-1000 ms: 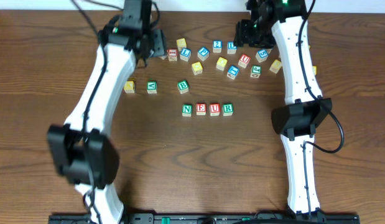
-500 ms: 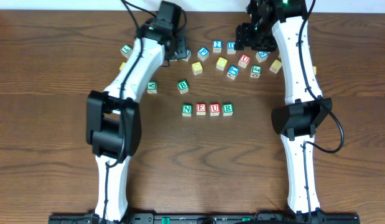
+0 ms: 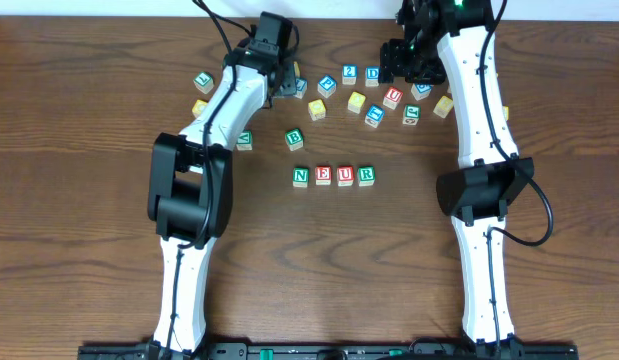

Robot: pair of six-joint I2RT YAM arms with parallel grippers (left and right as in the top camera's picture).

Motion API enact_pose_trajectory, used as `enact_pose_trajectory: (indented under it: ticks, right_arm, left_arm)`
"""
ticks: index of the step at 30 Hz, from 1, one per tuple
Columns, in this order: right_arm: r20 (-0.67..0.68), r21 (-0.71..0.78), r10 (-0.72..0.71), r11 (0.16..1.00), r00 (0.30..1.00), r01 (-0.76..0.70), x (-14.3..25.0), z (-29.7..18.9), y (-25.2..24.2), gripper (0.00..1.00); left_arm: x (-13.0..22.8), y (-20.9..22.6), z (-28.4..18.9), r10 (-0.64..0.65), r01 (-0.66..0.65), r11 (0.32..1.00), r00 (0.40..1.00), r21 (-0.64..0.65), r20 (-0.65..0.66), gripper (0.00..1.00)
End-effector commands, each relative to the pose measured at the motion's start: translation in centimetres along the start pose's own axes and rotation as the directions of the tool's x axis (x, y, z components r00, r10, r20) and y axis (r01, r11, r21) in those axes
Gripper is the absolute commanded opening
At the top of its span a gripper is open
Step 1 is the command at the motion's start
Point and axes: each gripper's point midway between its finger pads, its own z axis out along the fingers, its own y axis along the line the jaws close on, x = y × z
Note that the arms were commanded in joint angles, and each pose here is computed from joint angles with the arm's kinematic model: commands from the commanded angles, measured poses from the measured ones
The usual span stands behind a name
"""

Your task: Spell out NEURIPS

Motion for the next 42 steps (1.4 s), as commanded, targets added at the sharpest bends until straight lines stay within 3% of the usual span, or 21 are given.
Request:
enact_pose_trajectory:
  ticks: [1, 42]
  right_arm:
    - [0.016, 0.010, -0.023, 1.000, 1.000, 0.022, -0.2, -0.6, 0.0, 0.69]
    - [0.000, 0.037, -0.019, 0.999, 1.000, 0.019, 0.1, -0.2, -0.5, 0.70]
  left_arm:
    - [-1.4, 0.5, 0.1, 0.006, -0.005, 1.000, 0.999, -0.021, 0.045, 0.57]
    - [1.1, -1.1, 2.8, 0.041, -0.041, 0.999, 0.999, -0.018, 0.001, 0.52]
